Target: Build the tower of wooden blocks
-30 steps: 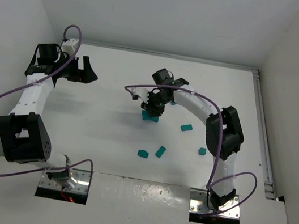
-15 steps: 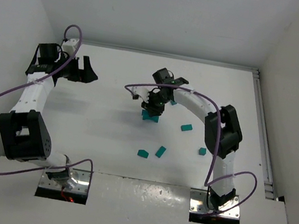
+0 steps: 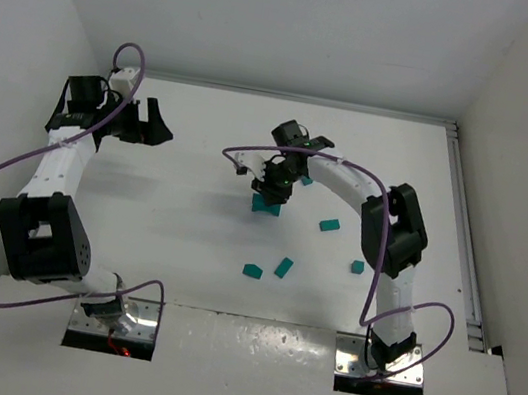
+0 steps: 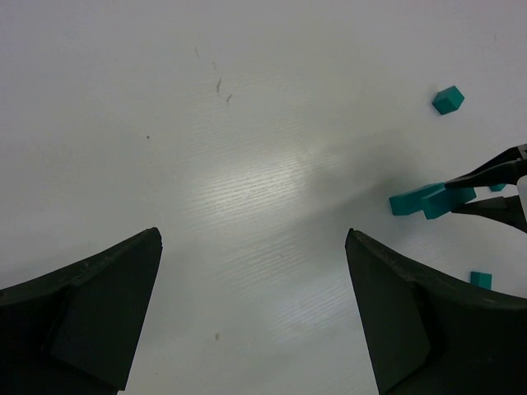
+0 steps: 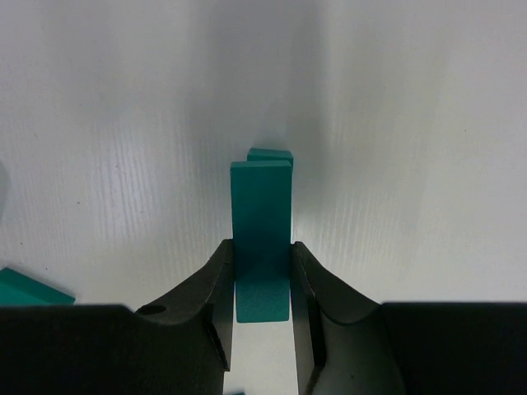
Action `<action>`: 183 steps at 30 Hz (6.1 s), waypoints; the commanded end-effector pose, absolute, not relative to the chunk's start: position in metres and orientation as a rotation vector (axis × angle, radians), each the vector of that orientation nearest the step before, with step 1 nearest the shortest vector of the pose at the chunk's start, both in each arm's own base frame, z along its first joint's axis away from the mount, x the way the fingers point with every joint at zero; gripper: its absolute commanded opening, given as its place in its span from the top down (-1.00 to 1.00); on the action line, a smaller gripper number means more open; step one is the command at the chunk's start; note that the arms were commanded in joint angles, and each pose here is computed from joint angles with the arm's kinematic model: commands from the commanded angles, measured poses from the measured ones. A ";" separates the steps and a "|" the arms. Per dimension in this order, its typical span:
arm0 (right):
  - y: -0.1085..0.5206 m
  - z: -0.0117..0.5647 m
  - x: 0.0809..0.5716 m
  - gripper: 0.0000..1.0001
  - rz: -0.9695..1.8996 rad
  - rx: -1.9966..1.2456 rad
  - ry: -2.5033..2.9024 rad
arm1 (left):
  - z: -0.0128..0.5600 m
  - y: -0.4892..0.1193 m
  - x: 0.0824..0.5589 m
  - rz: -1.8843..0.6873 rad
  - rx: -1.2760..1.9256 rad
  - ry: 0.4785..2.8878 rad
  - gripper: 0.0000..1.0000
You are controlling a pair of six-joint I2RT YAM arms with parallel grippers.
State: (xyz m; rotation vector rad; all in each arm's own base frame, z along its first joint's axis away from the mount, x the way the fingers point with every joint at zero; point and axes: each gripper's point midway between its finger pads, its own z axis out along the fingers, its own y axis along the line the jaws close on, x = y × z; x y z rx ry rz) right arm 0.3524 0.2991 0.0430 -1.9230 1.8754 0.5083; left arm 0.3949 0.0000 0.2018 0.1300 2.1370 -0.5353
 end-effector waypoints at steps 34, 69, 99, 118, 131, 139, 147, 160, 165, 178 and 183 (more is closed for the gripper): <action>0.308 0.035 0.368 0.73 0.541 -1.894 1.865 | 0.213 -0.005 0.408 -0.560 0.150 2.099 -0.99; 0.300 0.027 0.364 0.61 0.545 -1.893 1.914 | 0.213 -0.005 0.408 -0.560 0.150 2.099 -0.99; 0.299 0.018 0.359 0.29 0.551 -1.908 1.931 | 0.213 -0.003 0.408 -0.550 0.145 2.101 -0.99; 0.301 0.019 0.355 0.05 0.562 -1.916 1.929 | 0.213 -0.003 0.408 -0.550 0.145 2.101 -0.99; 0.304 0.012 0.358 -0.09 0.543 -1.936 1.924 | 0.213 -0.003 0.408 -0.550 0.145 2.101 -0.99; 0.306 0.008 0.360 -0.02 0.535 -1.934 1.921 | 0.209 -0.003 0.409 -0.554 0.141 2.109 -0.99; 0.310 0.004 0.364 0.11 0.532 -1.945 1.898 | 0.206 -0.003 0.410 -0.558 0.138 2.117 -0.99; 0.311 0.004 0.365 0.31 0.531 -1.948 1.888 | 0.210 -0.003 0.412 -0.554 0.141 2.109 -0.99; 0.311 0.007 0.367 0.36 0.525 -1.945 1.877 | 0.210 -0.003 0.412 -0.554 0.141 2.109 -0.99; 0.301 0.001 0.360 0.60 0.488 -1.830 2.004 | 0.213 0.001 0.411 -0.523 0.123 2.103 -0.99; 0.291 0.007 0.358 0.79 0.439 -1.684 2.115 | 0.209 0.008 0.411 -0.478 0.065 2.104 -0.99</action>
